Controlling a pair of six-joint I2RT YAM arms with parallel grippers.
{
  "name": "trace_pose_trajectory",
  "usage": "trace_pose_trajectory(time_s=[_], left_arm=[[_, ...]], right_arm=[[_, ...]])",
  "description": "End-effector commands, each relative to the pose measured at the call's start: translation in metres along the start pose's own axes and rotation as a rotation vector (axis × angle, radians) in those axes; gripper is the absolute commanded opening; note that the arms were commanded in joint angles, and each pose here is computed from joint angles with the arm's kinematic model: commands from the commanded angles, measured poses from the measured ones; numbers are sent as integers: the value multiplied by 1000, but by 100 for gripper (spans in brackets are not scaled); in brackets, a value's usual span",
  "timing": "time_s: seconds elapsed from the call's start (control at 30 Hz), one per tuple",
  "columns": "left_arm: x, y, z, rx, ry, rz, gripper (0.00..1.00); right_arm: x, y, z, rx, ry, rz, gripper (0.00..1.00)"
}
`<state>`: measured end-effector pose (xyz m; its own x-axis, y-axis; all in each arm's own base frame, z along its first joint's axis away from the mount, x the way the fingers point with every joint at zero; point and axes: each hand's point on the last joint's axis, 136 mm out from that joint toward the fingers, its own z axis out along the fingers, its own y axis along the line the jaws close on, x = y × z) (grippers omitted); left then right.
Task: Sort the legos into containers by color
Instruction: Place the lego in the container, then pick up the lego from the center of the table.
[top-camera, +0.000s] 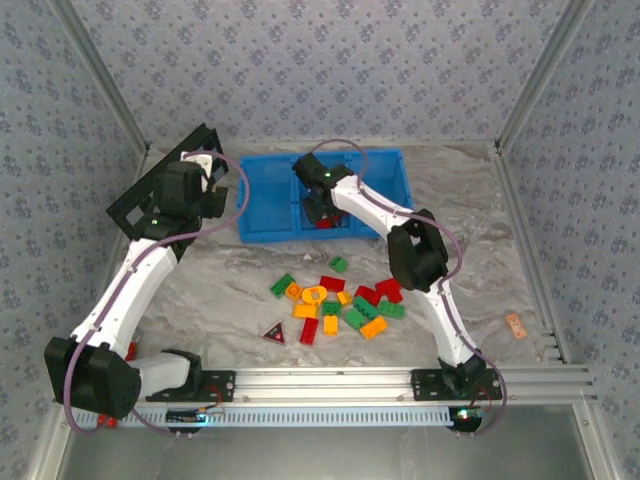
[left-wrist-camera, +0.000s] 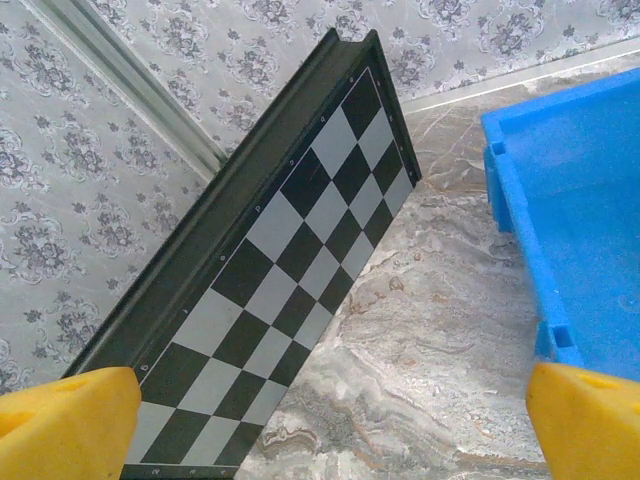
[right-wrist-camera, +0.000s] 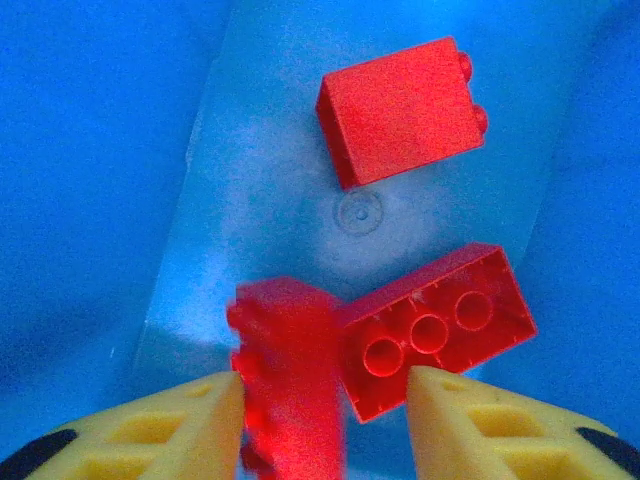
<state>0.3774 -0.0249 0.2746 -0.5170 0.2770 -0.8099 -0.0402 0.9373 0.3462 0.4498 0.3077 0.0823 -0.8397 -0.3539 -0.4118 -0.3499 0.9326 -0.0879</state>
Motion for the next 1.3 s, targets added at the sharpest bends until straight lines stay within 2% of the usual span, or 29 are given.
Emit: trace_pose_trajectory(time_s=[0.0, 0.2, 0.37, 0.53, 0.73, 0.9, 1.27], left_arm=[[-6, 1, 2, -2, -15, -5, 99], [-2, -4, 6, 21, -6, -5, 99], [-3, -6, 5, 31, -9, -11, 99], [-3, -9, 5, 51, -8, -15, 99], [-2, -15, 8, 77, 2, -26, 99], [-1, -18, 12, 87, 21, -30, 99], [2, -18, 14, 80, 35, -22, 99]], right_arm=[[-16, -2, -41, -24, -55, 0, 52], [-13, -3, -84, -22, -83, -7, 57], [25, 3, -102, -54, -49, -72, 59], [80, 1, -99, -89, 54, -148, 61], [123, 6, -91, -124, 131, -222, 64], [138, 6, -70, -124, 155, -246, 66], [145, 19, -31, -161, 195, -301, 68]])
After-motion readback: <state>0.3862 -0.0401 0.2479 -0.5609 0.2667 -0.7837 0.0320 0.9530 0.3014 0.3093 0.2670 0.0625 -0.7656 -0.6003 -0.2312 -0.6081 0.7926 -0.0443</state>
